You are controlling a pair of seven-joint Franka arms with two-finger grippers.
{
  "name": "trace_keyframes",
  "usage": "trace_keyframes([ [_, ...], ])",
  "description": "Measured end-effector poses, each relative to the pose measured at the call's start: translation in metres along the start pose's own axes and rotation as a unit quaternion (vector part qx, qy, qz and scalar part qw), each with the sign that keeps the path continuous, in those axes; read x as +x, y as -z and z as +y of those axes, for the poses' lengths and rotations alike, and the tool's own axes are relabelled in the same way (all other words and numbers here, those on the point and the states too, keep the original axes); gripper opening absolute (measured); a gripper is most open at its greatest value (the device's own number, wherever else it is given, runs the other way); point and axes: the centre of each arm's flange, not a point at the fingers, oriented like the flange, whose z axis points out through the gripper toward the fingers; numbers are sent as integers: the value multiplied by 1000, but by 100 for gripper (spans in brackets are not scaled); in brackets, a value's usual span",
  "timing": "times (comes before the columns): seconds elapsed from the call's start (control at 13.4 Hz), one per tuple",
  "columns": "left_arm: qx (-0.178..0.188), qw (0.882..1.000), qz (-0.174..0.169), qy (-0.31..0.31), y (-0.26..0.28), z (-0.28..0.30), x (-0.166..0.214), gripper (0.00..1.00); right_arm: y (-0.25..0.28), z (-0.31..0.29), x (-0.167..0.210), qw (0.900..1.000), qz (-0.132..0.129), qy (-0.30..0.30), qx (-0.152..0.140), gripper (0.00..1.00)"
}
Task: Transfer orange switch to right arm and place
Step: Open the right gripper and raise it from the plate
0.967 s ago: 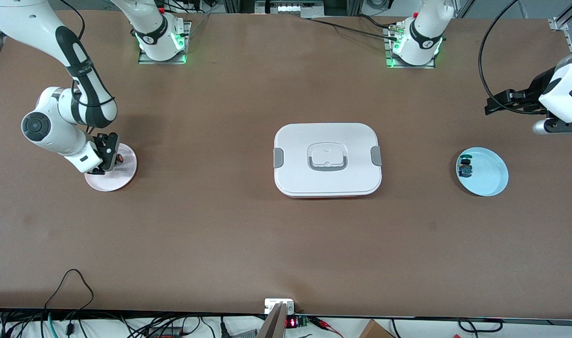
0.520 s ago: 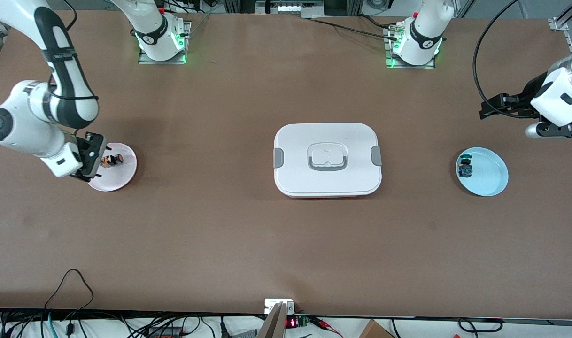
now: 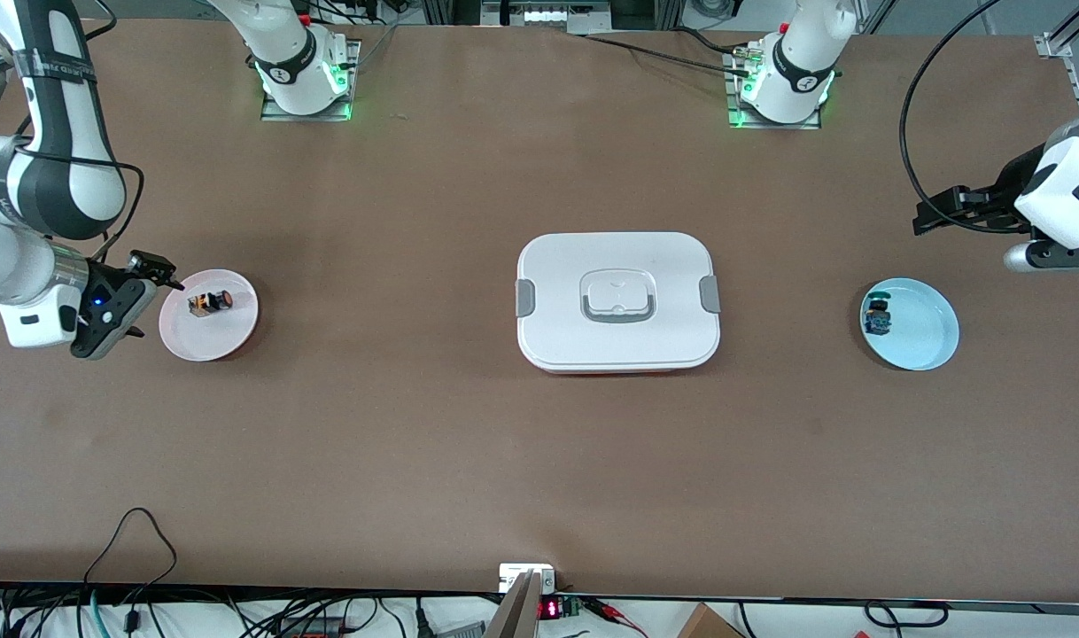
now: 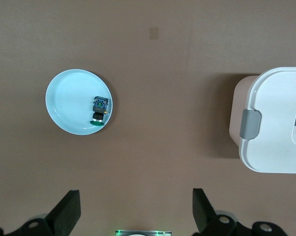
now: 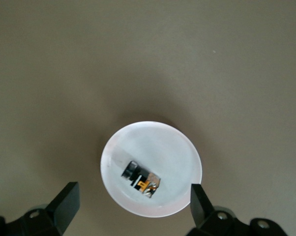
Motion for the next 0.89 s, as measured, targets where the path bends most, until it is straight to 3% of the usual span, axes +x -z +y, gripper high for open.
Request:
trace_keyframes([
  [0.07,0,1000,3,-1,0,1,1,100,6,-2,1,998,-4,-57,5,100],
  [0.22,0,1000,11,-1,0,1,4,100,18,-13,4,985,-16,-168,15,100],
  [0.52,1,1000,13,0,-1,1,6,100,54,-48,17,940,-63,-334,36,100],
  [0.67,1,1000,13,0,-2,1,7,100,79,-55,15,925,-82,-370,41,100],
  [0.89,1,1000,13,0,-2,1,7,100,146,-62,8,923,-75,-377,25,100],
])
